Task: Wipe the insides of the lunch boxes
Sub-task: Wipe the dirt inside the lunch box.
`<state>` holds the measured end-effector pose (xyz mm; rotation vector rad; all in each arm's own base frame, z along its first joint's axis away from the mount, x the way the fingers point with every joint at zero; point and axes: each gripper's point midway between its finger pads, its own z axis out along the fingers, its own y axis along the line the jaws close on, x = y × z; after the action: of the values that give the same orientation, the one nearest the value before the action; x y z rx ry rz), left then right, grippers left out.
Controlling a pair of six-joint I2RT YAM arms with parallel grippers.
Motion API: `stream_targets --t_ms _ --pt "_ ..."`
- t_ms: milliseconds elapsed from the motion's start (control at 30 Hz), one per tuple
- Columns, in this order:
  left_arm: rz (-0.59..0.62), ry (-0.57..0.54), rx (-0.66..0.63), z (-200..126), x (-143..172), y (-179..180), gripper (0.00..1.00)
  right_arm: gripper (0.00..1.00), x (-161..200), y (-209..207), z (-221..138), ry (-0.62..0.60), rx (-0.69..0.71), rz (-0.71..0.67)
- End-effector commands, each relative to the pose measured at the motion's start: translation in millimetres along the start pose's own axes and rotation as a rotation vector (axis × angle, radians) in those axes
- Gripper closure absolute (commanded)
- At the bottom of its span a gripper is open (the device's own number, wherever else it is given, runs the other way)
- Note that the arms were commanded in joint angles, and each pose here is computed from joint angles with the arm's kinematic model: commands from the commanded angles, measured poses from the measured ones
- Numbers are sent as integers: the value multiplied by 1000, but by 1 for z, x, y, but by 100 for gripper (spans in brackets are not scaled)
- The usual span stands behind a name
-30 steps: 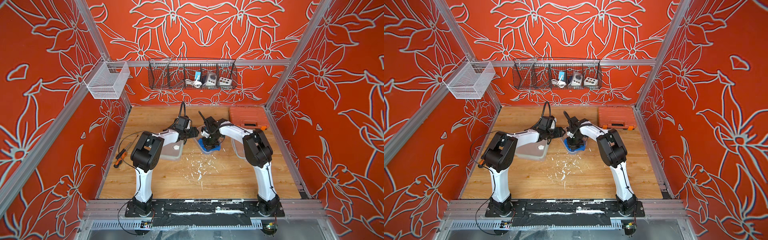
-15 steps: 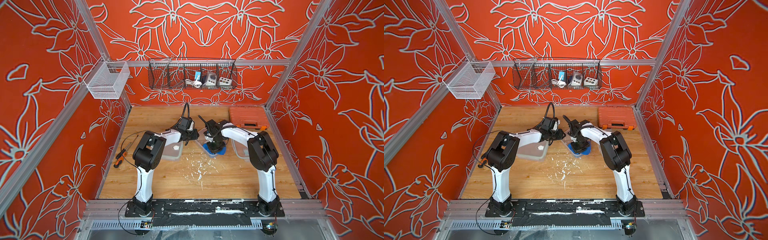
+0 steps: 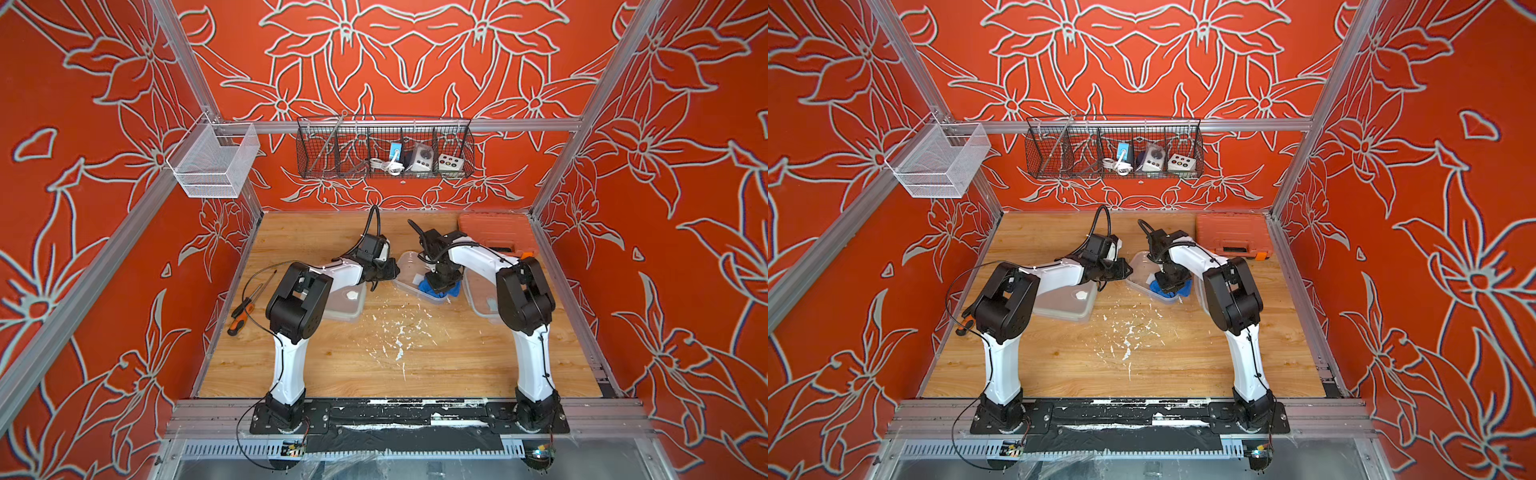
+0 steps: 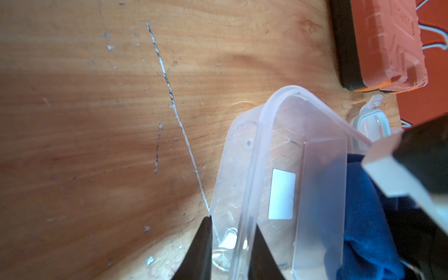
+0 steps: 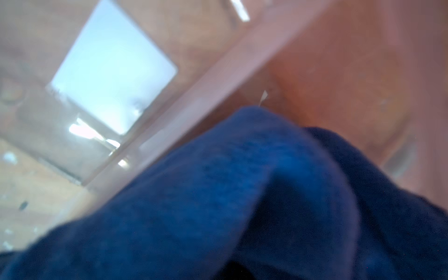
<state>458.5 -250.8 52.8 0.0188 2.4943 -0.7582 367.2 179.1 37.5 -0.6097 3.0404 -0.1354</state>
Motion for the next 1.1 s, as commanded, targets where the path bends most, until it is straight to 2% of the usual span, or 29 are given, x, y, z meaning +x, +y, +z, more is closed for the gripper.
stream_targets --t_ms 0,100,233,367,500,600,700,867,967,1067 --pt "-10 -2 -58 -6 3 21 77 100 -2 -31 13 0 79 121" --pt "-10 11 -42 -6 9 20 77 100 -20 -29 18 -62 55 180" --pt "-8 24 -25 -6 13 18 77 100 -49 -17 21 -157 -47 279" --pt "-4 30 -17 -8 16 16 77 100 -86 10 12 -265 -243 337" --pt "-1 31 -13 -8 16 15 77 100 -102 53 4 -247 -456 292" --pt "1 29 -15 -7 13 15 77 100 -84 92 0 -156 -572 156" --pt "3 25 -30 -5 7 19 77 100 -44 123 -3 -36 -684 54" --pt "-13 -4 -39 -8 -13 29 76 100 31 128 -12 115 -729 -48" --pt "7 -10 -54 -5 -23 31 76 100 49 121 -33 107 -735 -98" --pt "9 -16 -50 -3 -30 28 76 100 39 118 -57 38 -773 -91"
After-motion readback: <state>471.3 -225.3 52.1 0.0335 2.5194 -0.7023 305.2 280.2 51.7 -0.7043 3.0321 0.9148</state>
